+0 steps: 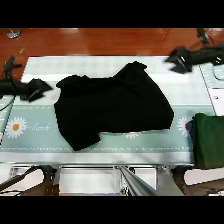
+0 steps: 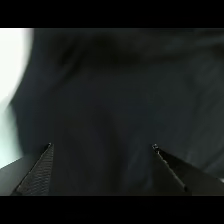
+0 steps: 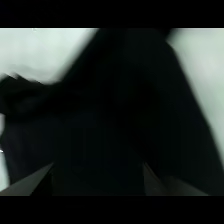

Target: Fold the shirts.

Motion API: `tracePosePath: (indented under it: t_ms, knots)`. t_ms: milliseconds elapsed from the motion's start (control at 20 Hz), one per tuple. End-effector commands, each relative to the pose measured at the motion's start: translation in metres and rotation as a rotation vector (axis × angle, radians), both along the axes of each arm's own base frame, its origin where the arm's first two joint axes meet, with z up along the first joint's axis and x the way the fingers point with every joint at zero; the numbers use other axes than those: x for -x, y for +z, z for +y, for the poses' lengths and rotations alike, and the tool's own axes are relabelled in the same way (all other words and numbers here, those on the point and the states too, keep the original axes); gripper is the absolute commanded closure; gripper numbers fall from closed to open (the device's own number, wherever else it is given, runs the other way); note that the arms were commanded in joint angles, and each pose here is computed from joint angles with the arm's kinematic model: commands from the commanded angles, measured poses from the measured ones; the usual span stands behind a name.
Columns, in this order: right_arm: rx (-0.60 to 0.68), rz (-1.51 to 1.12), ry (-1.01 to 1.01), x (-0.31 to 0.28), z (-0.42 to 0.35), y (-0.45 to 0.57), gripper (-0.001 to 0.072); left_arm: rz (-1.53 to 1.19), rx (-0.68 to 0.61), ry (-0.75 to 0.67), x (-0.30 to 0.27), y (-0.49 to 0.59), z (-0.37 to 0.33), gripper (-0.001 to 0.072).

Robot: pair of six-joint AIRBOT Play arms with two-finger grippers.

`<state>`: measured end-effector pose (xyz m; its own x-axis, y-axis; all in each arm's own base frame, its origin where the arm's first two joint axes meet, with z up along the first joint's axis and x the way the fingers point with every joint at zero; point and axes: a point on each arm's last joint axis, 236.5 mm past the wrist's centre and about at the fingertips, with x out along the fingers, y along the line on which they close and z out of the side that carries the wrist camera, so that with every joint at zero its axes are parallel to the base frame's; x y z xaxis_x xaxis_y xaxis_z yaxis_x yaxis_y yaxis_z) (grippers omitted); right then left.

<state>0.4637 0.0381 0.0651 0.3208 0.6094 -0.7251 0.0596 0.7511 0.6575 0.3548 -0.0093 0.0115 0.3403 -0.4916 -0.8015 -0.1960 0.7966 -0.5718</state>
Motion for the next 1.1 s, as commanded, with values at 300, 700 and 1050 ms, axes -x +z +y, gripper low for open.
tracePosePath:
  t_ms: [300,700,1050]
  knots:
    - [0.130,0.267,-0.300,0.208,-0.060,-0.118,0.0086,0.418,0.178,0.162,0.154,-0.102,-0.030,0.0003]
    - [0.090,0.328,-0.311,0.232,-0.042,-0.140,0.0086,0.182,0.330,0.195,0.114,-0.104,-0.078,0.0020]
    - [0.019,0.262,-0.401,0.207,-0.039,-0.132,0.0086,0.073,0.373,0.120,0.096,-0.088,-0.108,0.0684]
